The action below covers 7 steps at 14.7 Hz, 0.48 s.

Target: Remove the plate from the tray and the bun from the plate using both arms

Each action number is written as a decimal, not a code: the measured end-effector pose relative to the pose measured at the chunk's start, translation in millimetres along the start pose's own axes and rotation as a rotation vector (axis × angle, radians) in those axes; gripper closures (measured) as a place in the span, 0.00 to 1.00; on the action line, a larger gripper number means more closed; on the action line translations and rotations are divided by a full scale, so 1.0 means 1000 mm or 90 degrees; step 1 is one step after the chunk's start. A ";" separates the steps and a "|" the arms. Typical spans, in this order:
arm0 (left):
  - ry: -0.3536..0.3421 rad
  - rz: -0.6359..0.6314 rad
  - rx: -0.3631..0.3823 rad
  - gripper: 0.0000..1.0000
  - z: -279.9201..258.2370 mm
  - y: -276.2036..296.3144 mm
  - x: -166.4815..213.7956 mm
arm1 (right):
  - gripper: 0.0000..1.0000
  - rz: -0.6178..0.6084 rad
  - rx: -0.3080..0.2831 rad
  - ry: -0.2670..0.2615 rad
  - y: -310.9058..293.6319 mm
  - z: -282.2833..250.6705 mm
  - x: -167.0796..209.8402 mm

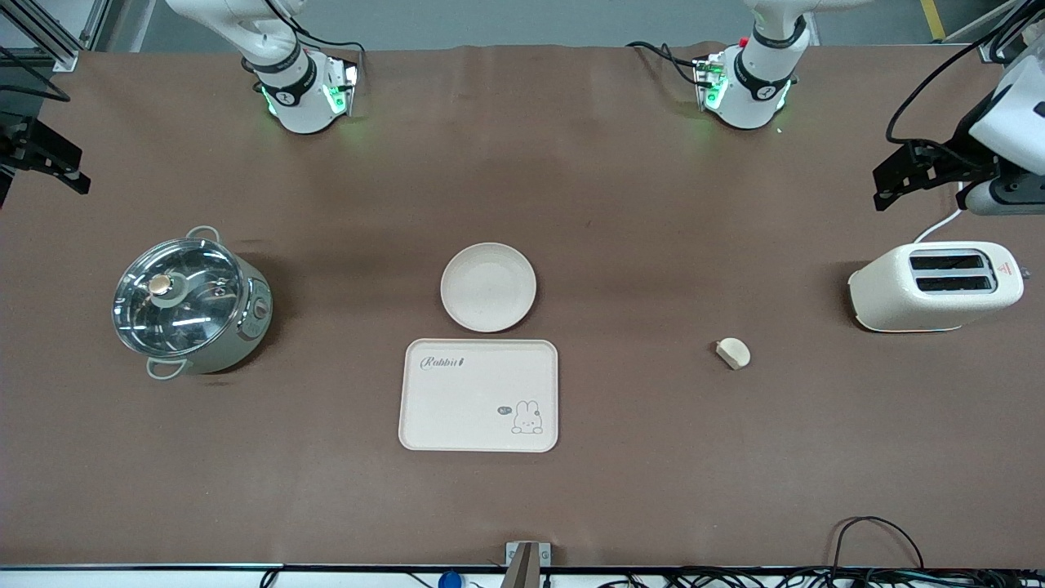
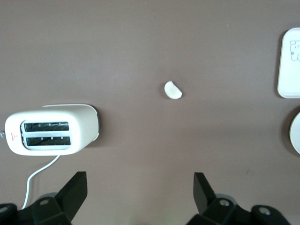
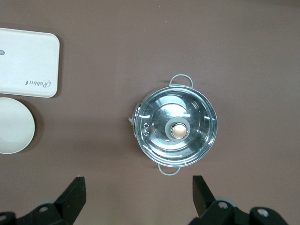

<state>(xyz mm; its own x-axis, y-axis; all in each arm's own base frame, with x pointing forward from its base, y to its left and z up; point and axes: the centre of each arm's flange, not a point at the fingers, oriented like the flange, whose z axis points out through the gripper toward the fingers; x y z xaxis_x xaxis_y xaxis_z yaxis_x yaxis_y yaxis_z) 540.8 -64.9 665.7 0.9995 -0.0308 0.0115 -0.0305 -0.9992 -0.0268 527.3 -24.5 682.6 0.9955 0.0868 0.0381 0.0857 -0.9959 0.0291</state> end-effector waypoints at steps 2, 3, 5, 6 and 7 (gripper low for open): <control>-0.004 -0.004 -0.008 0.00 -0.001 -0.016 -0.011 | 0.00 0.000 0.000 0.000 0.000 0.000 0.000; -0.004 -0.007 -0.009 0.00 -0.002 -0.019 -0.016 | 0.00 0.000 0.000 0.000 0.000 0.000 0.000; -0.002 -0.004 -0.008 0.00 -0.004 -0.016 -0.021 | 0.00 0.000 0.000 0.000 0.000 0.000 0.000; -0.001 -0.002 -0.008 0.00 -0.005 -0.015 -0.022 | 0.00 0.000 0.000 0.000 0.000 0.000 0.000; 0.000 0.000 -0.008 0.00 -0.005 -0.013 -0.021 | 0.00 0.000 0.000 0.000 0.000 0.000 0.000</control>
<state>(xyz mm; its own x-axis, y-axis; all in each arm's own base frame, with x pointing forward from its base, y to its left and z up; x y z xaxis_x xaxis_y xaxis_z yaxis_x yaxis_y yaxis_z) 520.0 -51.3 670.9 0.9995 -0.0304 0.0116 -0.0303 -0.9994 -0.0140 527.3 -24.1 682.9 0.9954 0.0876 0.0387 0.0865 -0.9958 0.0292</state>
